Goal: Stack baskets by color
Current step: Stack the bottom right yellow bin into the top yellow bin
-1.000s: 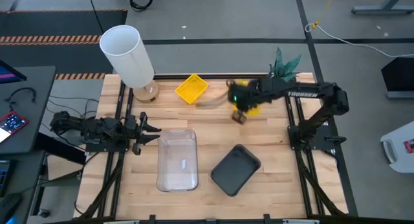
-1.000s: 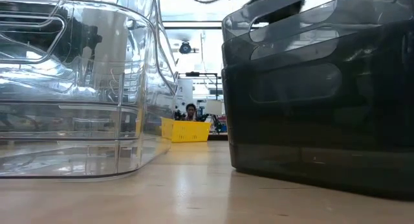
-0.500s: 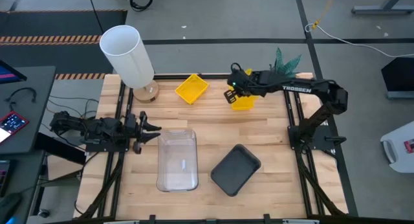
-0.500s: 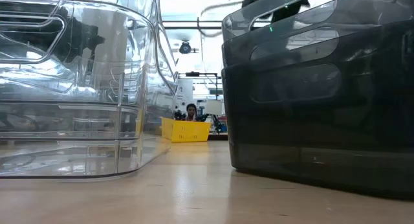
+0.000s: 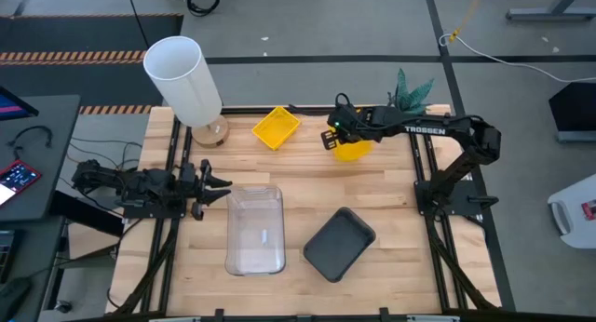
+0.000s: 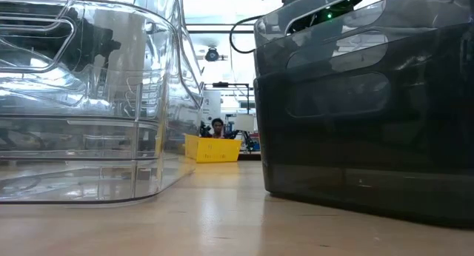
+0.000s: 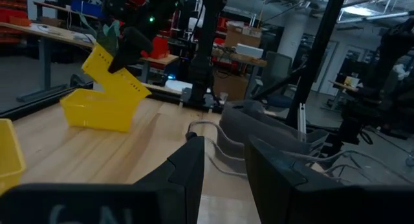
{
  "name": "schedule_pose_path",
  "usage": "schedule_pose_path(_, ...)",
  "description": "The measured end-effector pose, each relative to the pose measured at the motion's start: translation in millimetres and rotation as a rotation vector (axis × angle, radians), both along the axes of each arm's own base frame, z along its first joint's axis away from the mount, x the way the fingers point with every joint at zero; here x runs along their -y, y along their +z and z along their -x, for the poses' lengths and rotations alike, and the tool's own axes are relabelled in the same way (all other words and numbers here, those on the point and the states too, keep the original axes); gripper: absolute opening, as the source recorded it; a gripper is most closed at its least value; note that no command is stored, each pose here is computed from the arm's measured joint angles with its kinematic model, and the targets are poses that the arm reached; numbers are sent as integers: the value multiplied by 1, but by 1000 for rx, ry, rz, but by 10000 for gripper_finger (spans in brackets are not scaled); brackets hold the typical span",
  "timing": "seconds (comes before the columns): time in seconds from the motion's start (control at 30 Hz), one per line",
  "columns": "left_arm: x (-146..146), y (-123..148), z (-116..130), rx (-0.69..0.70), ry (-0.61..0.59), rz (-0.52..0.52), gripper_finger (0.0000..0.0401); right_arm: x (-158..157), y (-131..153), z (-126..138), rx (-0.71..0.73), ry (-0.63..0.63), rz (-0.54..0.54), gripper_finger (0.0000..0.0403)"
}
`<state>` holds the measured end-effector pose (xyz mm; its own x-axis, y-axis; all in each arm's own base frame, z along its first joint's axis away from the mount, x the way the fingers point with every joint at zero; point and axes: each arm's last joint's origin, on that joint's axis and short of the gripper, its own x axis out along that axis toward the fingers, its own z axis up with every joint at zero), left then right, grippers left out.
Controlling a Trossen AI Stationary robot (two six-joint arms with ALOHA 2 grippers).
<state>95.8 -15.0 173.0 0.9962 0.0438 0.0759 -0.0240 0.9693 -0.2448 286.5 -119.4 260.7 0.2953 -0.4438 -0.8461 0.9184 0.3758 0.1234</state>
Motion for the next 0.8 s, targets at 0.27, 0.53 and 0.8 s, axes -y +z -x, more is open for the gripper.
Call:
schedule_pose_path(0.27,0,2,0,19,7,5,117,6,1,0,38,-35,5,12)
schedule_pose_path(0.53,-1,8,1,31,7,7,117,5,-4,3,18,-15,-38,17)
schedule_pose_path(0.8,-1,7,1,30,6,7,117,0,-19,5,-12,34,-72,69)
